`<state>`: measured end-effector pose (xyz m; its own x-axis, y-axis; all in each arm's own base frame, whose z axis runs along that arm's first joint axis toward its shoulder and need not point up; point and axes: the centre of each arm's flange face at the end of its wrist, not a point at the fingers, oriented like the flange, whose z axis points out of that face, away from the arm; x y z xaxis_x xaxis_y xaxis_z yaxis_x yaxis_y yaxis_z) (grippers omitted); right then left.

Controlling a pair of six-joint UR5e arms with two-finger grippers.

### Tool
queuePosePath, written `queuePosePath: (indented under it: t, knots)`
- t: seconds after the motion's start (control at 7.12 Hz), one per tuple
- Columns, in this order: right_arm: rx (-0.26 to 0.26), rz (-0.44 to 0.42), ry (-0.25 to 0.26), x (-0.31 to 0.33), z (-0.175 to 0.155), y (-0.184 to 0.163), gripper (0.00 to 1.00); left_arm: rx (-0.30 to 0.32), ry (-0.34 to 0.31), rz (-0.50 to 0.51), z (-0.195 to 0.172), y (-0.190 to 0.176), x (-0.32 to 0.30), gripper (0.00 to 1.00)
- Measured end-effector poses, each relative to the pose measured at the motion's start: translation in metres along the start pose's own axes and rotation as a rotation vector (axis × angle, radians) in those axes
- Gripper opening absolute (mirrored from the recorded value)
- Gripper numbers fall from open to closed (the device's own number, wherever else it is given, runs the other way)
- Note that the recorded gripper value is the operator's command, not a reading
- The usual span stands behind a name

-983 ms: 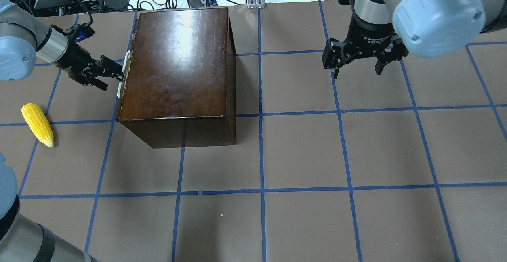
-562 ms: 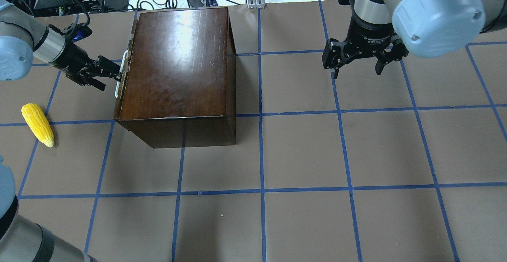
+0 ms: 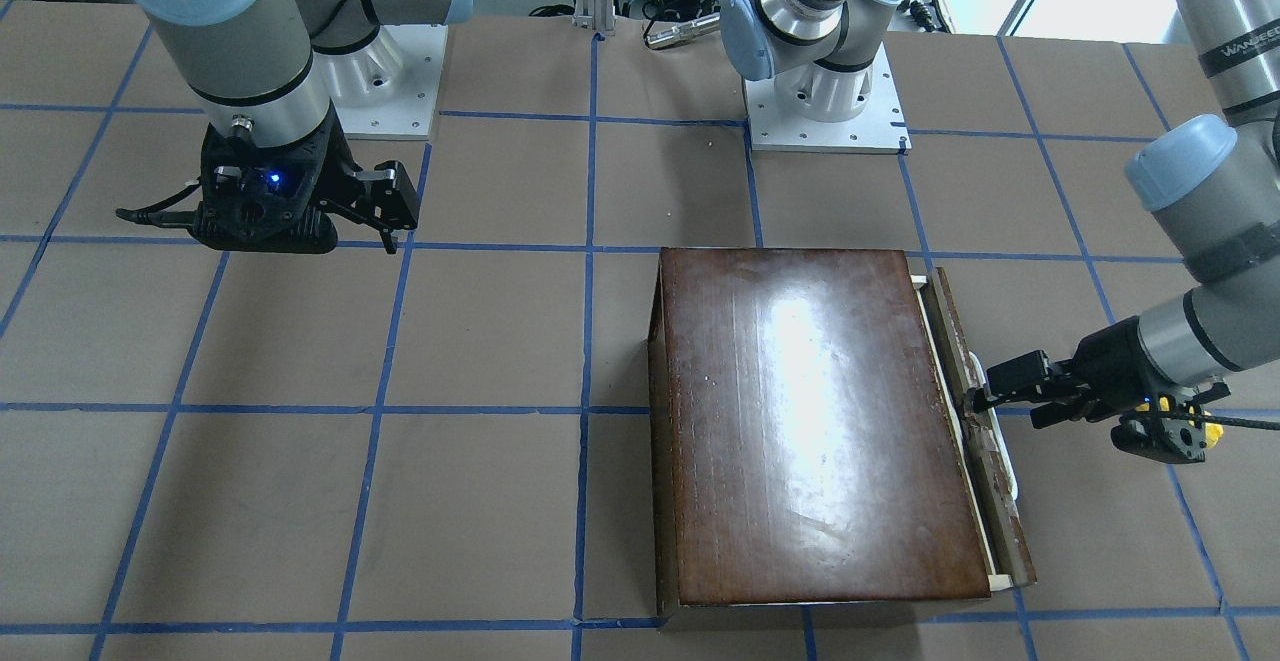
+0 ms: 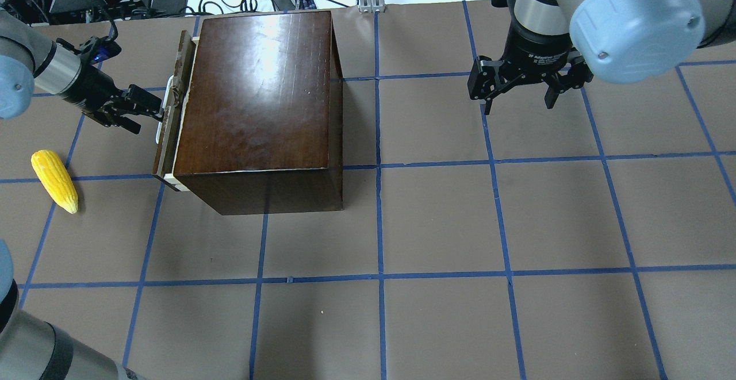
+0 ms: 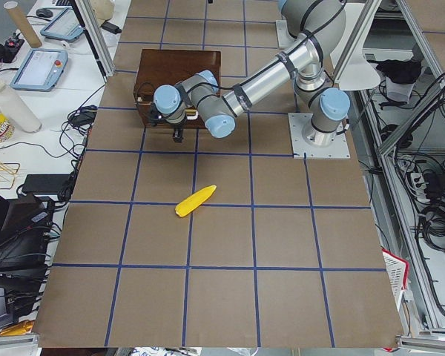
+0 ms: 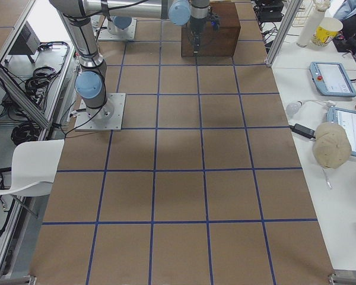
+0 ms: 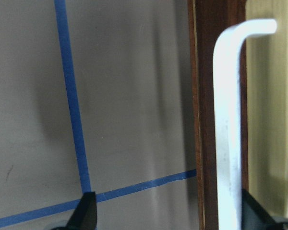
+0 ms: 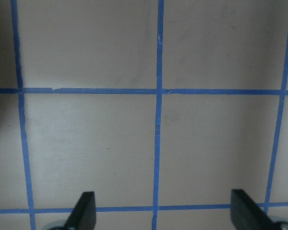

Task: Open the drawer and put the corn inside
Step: 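Pull the drawer handle with the left gripper, sliding the drawer open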

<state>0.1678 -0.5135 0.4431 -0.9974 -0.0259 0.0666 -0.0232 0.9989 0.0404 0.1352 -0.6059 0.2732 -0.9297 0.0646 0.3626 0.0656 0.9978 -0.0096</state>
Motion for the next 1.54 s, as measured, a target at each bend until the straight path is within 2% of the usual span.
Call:
queuePosePath:
  t: [1.54]
  knots:
    - [0.0, 0.0, 0.0, 0.0, 0.0, 0.0, 1.0, -0.008, -0.041, 0.03, -0.011, 0.006, -0.025, 1.0]
